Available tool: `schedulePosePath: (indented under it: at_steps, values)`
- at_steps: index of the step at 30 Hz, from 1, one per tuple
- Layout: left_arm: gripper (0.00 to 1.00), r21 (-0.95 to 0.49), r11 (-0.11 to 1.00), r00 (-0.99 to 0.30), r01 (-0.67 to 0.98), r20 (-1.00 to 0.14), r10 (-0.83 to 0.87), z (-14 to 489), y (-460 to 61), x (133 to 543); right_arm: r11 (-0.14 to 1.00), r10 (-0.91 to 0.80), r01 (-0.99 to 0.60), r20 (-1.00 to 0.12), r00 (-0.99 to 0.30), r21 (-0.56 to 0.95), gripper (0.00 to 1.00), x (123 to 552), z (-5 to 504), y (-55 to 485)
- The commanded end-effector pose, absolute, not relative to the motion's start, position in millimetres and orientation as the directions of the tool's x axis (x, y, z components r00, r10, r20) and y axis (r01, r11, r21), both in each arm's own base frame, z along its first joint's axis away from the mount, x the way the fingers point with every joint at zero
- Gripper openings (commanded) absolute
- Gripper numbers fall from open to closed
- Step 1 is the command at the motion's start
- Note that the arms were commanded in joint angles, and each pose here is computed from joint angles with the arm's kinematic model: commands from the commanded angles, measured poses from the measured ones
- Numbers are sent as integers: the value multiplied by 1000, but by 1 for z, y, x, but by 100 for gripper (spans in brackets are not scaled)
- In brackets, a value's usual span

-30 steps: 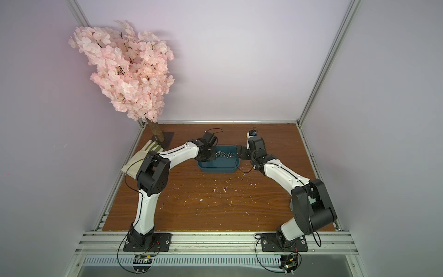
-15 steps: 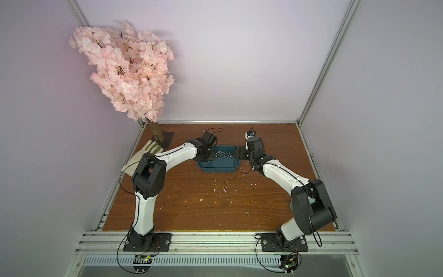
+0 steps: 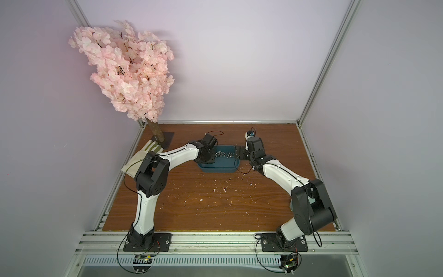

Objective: Take out the wing nut from the storage box
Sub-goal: Pick up the wing nut from the storage box, then place the wing nut at the center of the board.

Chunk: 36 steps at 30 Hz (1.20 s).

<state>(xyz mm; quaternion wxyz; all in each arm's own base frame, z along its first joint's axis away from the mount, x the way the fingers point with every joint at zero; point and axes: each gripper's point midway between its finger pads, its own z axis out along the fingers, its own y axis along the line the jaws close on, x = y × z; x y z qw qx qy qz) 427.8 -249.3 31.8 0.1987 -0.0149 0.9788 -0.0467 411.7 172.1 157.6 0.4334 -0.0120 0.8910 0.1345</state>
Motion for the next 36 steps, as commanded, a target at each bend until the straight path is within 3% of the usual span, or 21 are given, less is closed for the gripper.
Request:
schedulePosePath:
  at_steps: [1,4,8,21,36]
  values:
    - [25,-77,997,-929,-11,-368,-38,26,-247,424,959,97,-159,-798,-595,235,100,412,176,176]
    - [11,-73,997,-929,-9,-368,-36,25,-247,425,954,89,-180,-798,-596,241,100,411,177,180]
    - [4,-57,998,-915,0,-402,-23,38,-246,426,943,67,-223,-797,-600,247,99,408,180,189]
    - [0,-88,993,-872,83,-488,30,101,-239,408,866,-26,-422,-820,-572,267,100,365,195,226]
    - [0,-105,973,-878,208,-459,138,106,-226,297,787,-71,-545,-835,-545,288,100,293,194,249]
